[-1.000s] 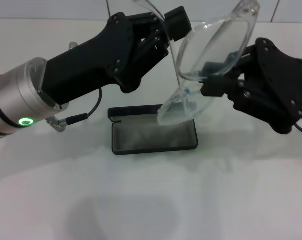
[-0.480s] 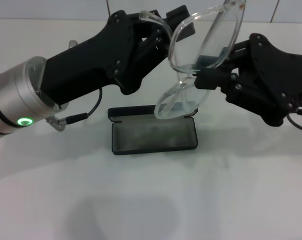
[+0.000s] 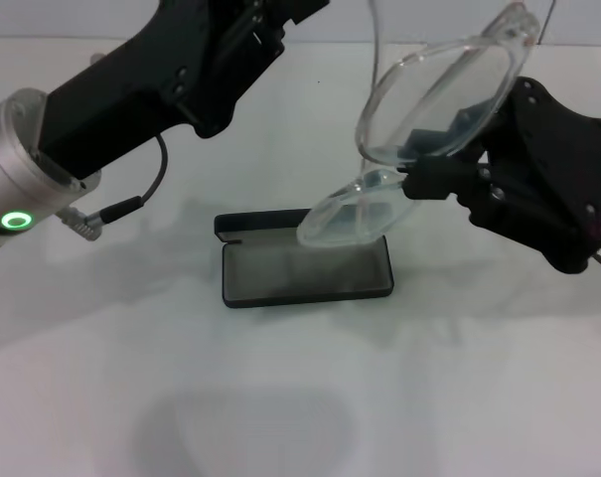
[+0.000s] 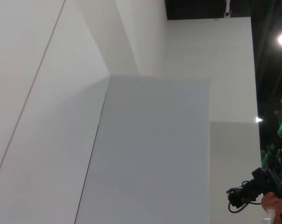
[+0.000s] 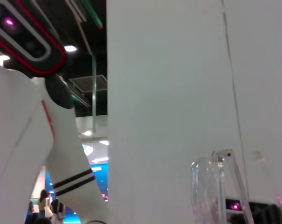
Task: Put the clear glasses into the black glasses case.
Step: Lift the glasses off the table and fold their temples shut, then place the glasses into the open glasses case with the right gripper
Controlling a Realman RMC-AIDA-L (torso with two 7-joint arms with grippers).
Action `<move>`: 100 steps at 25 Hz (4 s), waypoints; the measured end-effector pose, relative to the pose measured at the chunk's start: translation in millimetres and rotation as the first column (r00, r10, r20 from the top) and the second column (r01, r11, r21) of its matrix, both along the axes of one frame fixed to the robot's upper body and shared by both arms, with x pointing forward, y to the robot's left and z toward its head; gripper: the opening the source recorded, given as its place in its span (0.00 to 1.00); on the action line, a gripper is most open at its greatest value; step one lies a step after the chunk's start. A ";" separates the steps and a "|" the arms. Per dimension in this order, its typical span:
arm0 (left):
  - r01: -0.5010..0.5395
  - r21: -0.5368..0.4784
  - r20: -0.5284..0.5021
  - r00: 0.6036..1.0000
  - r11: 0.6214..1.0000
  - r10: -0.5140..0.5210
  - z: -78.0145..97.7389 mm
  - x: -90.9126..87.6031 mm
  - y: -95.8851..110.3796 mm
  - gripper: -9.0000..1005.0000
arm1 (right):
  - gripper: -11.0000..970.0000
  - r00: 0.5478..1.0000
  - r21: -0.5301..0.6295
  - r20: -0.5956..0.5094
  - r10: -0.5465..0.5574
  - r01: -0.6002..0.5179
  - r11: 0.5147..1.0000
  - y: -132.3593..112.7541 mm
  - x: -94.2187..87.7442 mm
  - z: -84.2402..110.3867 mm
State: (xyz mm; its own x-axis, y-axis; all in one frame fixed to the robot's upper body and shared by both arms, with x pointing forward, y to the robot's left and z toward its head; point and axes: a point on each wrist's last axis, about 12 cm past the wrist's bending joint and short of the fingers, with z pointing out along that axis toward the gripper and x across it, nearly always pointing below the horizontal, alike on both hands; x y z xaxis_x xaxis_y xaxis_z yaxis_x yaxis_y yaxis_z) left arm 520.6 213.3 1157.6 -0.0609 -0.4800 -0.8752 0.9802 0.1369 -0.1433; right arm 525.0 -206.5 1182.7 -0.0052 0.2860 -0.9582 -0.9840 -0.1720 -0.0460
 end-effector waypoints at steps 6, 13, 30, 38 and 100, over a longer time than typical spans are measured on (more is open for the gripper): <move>0.013 0.007 -0.006 1.000 1.000 -0.013 -1.4 -0.3 -2.9 0.07 | 0.08 1.000 -0.002 0.002 -0.001 0.001 1.000 2.7 1.4 0.5; 0.068 0.028 0.001 0.998 0.997 -0.068 -0.1 -0.7 -14.0 0.07 | 0.08 1.000 -0.016 -0.004 -0.012 0.011 1.000 6.0 4.9 -0.2; 0.108 0.053 0.014 0.994 0.993 -0.109 1.4 -0.2 -21.2 0.07 | 0.08 0.999 -0.029 -0.032 -0.037 0.036 0.999 7.8 10.0 -3.6; 0.027 0.019 -0.004 1.000 0.999 -0.027 -1.2 3.9 -8.0 0.07 | 0.08 1.000 -0.020 -0.019 -0.002 0.002 1.000 7.6 6.2 -1.4; -0.131 0.374 -0.081 0.981 0.918 0.173 -34.9 -45.3 73.7 0.07 | 0.09 0.966 -0.969 0.241 -0.095 0.246 0.038 155.7 58.5 32.5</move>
